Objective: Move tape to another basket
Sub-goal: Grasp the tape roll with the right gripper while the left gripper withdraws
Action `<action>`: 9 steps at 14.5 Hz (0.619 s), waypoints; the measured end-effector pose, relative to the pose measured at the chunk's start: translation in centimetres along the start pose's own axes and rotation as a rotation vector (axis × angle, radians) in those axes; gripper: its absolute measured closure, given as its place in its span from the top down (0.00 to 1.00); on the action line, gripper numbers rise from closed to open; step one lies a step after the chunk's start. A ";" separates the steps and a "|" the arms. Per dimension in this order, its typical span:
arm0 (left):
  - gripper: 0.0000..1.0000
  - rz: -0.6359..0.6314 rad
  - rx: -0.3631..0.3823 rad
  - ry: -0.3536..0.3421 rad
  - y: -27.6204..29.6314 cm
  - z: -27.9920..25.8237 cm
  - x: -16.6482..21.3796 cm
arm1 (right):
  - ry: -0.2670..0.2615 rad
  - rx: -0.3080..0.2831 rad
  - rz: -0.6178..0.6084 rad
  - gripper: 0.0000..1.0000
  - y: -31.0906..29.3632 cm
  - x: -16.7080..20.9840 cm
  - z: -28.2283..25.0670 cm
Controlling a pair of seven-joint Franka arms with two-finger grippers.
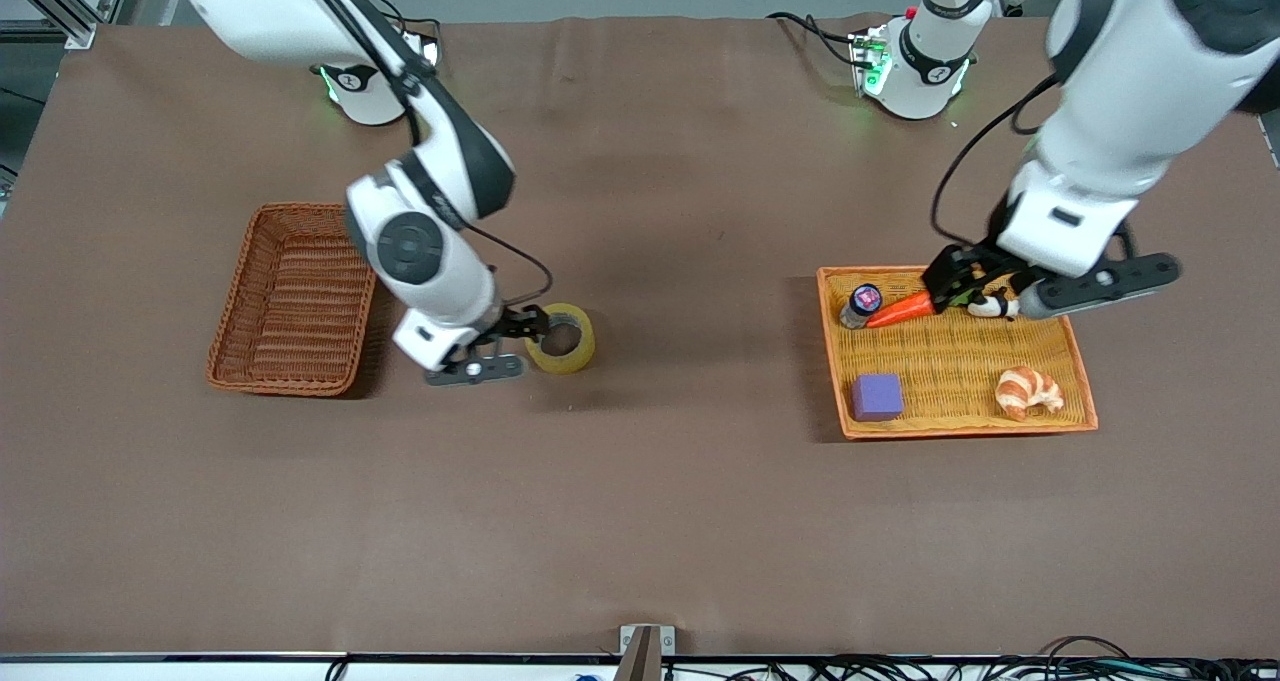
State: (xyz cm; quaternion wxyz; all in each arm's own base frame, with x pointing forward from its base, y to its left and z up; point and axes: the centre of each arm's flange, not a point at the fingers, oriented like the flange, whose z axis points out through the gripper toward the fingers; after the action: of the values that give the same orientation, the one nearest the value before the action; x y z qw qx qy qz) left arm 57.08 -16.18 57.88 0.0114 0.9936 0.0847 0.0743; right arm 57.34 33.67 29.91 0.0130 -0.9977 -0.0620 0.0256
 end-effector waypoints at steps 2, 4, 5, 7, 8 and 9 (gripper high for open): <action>1.00 0.061 -0.013 -0.033 -3.1 -1.2 0.0 | -0.007 -0.020 -0.025 1.00 -1.6 -0.5 3.0; 1.00 0.106 -0.025 -0.056 -5.8 -2.1 0.1 | -0.009 -0.034 -0.045 1.00 -1.9 -1.1 5.1; 1.00 0.123 -0.031 -0.064 -6.9 -2.5 0.0 | 0.001 -0.027 -0.050 1.00 -1.9 -1.4 6.0; 1.00 0.145 -0.039 -0.071 -8.3 -2.9 0.1 | 0.024 -0.010 -0.058 1.00 -1.7 -2.4 8.0; 1.00 0.145 -0.037 -0.077 -8.6 -3.0 0.1 | 0.023 -0.010 -0.062 1.00 -1.5 -2.9 8.7; 1.00 0.145 -0.035 -0.085 -8.7 -3.0 0.0 | 0.020 -0.011 -0.065 1.00 -1.4 -3.2 9.2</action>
State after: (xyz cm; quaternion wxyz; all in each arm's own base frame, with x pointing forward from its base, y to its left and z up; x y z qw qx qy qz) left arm 55.19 -7.60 60.59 0.0269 0.9990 0.0107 0.0339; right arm 53.51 34.90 20.90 0.0088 -0.9954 -0.0943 0.0146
